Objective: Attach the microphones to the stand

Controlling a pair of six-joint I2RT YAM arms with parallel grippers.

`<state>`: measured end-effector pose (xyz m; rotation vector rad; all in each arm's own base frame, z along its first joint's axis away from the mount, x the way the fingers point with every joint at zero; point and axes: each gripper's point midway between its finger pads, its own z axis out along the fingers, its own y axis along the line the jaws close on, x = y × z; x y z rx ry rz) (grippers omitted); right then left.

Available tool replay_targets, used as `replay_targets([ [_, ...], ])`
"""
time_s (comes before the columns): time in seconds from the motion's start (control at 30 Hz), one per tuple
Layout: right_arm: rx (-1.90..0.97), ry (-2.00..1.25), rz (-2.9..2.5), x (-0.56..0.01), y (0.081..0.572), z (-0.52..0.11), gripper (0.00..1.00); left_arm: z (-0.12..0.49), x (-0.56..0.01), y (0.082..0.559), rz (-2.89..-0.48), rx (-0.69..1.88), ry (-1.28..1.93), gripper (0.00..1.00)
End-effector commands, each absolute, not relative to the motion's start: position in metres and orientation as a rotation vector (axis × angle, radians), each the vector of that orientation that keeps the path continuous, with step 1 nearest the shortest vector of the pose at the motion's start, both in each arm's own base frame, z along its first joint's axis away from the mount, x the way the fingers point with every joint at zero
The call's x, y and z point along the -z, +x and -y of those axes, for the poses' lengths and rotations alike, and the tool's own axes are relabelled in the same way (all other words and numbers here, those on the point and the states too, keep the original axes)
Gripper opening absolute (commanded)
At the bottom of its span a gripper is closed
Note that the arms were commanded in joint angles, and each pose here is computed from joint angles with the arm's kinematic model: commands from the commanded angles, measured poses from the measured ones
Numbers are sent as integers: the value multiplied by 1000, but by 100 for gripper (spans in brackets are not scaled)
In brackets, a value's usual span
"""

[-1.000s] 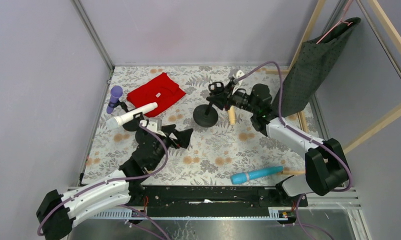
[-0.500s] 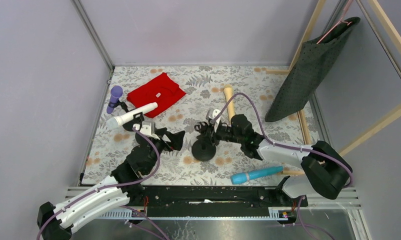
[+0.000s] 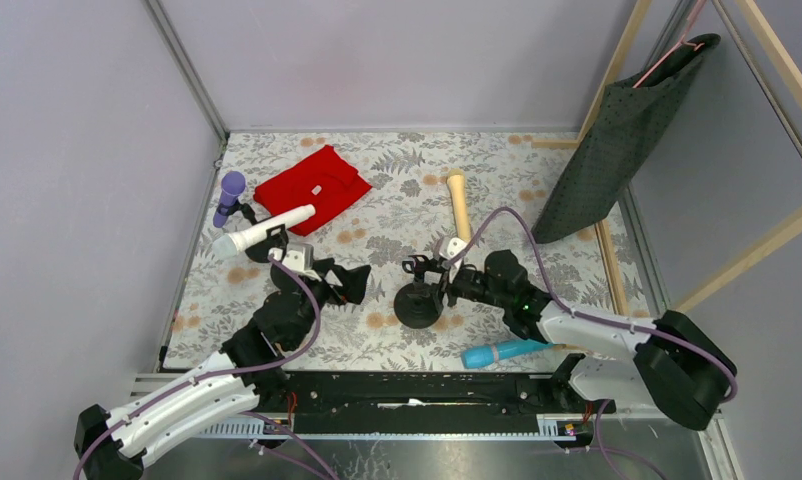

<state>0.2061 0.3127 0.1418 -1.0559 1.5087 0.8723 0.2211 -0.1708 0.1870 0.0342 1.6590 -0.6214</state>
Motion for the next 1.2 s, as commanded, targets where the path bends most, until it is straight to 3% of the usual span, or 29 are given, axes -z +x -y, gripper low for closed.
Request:
replay_targets([
  [0.0,-849,-987,-1412,-175,205,-304,75,177,-203,216,-1613,677,66,99],
  [0.27,-761,-866,-1516,-188,195,-260,77,205,-197,203,-1577,797,219,99],
  [0.6,-486,-226,-1656,-218,240,-177,79,238,-177,170,-1491,988,364,99],
  [0.87,-418,37,-1802,-215,254,-163,77,263,-187,171,-1390,927,436,99],
  [1.17,-439,15,-1867,-208,257,-178,78,277,-194,190,-1301,860,382,99],
])
